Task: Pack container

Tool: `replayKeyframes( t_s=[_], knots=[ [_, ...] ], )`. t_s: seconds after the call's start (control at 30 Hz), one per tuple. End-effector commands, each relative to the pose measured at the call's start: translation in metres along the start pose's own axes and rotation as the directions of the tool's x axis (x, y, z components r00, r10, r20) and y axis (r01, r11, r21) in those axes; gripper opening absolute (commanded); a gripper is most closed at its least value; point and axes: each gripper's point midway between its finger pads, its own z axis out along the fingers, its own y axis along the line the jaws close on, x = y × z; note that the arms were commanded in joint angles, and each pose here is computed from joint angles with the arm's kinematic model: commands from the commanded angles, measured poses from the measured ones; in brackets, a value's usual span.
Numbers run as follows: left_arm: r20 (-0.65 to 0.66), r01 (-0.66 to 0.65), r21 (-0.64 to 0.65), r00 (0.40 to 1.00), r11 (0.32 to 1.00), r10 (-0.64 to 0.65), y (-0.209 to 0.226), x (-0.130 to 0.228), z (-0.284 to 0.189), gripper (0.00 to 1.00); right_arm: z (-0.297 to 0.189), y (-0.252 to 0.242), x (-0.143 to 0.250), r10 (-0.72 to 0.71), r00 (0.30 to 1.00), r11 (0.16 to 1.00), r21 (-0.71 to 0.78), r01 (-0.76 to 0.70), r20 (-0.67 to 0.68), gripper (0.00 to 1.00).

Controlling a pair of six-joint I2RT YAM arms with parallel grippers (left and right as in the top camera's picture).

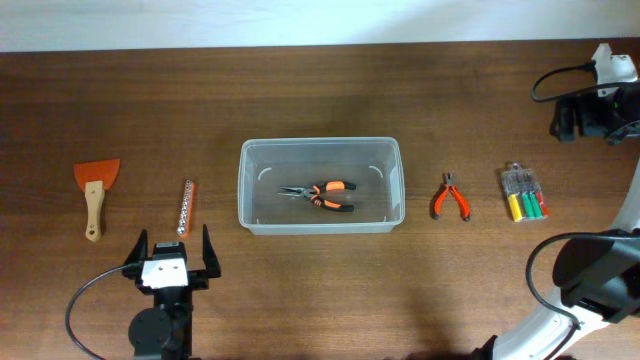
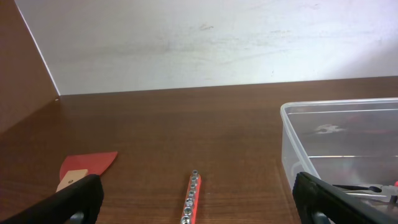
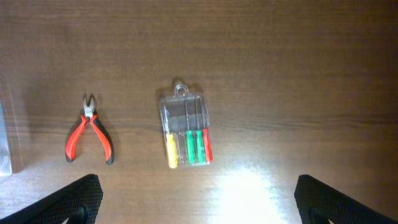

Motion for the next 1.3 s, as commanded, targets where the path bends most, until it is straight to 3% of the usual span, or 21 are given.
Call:
replayKeyframes(
  t_s=[0.0, 0.43, 0.73, 1.27],
  knots=[
    [0.003, 0.013, -0.001, 1.0, 1.0, -0.013, 0.0, 0.0, 0.0, 0.99, 0.01, 0.003, -0.001, -0.005, 1.0, 1.0, -0.026, 0.005, -0.002, 0.99],
    [0.003, 0.013, -0.001, 1.0, 1.0, -0.013, 0.0, 0.0, 0.0, 0.99, 0.11, -0.004, 0.051, -0.002, 0.952, 0.999, -0.041, -0.011, -0.308, 0.99],
    [0.003, 0.013, -0.001, 1.0, 1.0, -0.013, 0.0, 0.0, 0.0, 0.99, 0.148, -0.019, 0.044, -0.003, 0.951, 1.0, 0.011, 0.007, -0.31, 0.99],
    [0.003, 0.013, -0.001, 1.0, 1.0, -0.013, 0.0, 0.0, 0.0, 0.99, 0.122, 0.013, 0.066, 0.013, 0.916, 0.996, -0.079, -0.048, -0.401, 0.99]
  ],
)
